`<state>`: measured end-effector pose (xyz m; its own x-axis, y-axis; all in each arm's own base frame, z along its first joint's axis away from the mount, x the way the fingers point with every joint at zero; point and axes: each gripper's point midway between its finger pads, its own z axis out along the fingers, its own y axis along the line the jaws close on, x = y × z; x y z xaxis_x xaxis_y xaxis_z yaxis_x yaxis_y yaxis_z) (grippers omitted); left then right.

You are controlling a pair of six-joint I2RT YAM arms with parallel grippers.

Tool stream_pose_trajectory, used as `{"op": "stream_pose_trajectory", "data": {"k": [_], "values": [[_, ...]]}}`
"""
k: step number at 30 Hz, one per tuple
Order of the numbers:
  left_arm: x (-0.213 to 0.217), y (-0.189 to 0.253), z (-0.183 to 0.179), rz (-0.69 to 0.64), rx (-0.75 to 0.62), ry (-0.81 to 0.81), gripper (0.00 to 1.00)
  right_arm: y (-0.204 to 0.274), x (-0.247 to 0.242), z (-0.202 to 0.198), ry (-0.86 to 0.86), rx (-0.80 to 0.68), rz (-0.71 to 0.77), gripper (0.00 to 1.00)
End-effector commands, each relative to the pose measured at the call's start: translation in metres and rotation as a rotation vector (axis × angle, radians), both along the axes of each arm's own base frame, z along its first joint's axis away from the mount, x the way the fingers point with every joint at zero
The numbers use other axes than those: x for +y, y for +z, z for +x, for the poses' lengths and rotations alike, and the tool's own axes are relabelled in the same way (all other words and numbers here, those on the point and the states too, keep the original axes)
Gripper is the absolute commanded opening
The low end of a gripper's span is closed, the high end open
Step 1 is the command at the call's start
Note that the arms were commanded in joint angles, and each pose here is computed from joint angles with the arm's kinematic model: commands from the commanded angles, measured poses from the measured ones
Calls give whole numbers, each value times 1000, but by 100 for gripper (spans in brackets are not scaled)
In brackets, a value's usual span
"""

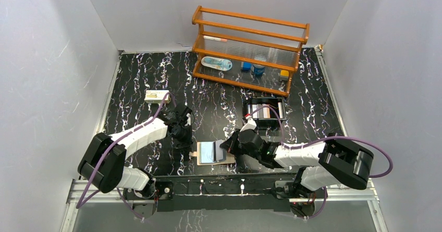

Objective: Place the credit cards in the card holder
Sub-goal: Insert the credit card into the card holder.

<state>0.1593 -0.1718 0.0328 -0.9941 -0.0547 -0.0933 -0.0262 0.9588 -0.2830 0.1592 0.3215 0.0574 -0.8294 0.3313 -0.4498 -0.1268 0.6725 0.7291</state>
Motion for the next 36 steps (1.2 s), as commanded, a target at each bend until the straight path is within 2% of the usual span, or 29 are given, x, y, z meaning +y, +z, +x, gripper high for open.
{"op": "stream_pose_trajectory", "data": {"k": [1, 10, 17, 25, 28, 32, 36], "values": [[1, -2, -11, -13, 43, 0, 1, -3, -6, 2, -40, -14, -16, 0], [0, -2, -11, -20, 42, 1, 1, -4, -2, -2, -32, -22, -16, 0], [-5, -10, -14, -38, 71, -5, 2, 10, 14, -5, 16, -64, 78, 0], [-9, -18, -17, -50, 97, -12, 2, -6, 9, -8, 3, -13, 25, 0], [-10, -19, -18, -54, 99, -14, 2, -12, 7, -7, -11, 3, -11, 8], [-13, -20, -20, -65, 102, -19, 2, -20, 10, -6, -7, 29, -73, 11], [-16, -21, -22, -81, 113, -21, 2, -28, 5, -2, -20, 64, -217, 29]]}}
